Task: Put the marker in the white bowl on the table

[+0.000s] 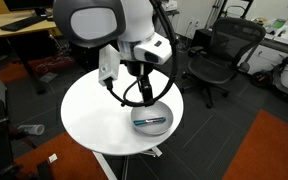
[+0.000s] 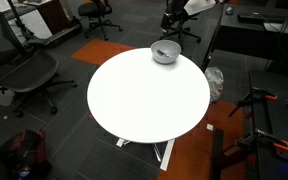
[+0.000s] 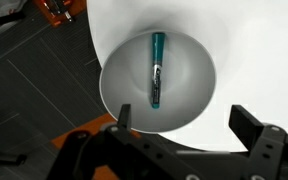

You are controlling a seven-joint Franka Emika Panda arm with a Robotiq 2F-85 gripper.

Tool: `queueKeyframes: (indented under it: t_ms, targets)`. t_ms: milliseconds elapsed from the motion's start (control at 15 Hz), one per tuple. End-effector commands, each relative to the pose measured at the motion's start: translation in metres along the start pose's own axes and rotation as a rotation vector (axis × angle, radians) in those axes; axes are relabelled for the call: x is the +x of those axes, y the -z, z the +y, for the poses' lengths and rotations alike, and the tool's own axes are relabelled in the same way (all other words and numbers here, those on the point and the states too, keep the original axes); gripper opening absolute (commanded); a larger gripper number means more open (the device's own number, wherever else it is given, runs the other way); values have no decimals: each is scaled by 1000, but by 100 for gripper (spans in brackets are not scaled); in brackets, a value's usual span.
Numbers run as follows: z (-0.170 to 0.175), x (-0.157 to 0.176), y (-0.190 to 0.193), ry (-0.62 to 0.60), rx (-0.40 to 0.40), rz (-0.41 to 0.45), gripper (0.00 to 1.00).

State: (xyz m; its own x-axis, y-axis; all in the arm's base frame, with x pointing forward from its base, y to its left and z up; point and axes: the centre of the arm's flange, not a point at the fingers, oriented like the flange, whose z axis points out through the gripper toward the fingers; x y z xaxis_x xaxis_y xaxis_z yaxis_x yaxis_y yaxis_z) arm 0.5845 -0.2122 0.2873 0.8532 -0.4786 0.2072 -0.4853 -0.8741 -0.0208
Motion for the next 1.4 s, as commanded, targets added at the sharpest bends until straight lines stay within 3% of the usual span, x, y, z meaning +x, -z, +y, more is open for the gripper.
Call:
queueKeyframes:
  t_ms: [0,933,1333]
  targets:
    - [7,23,-21,20,22,3,100]
    - [1,37,-111,53,7,-75,100]
    - [10,51,-127,36,-3,-88,100]
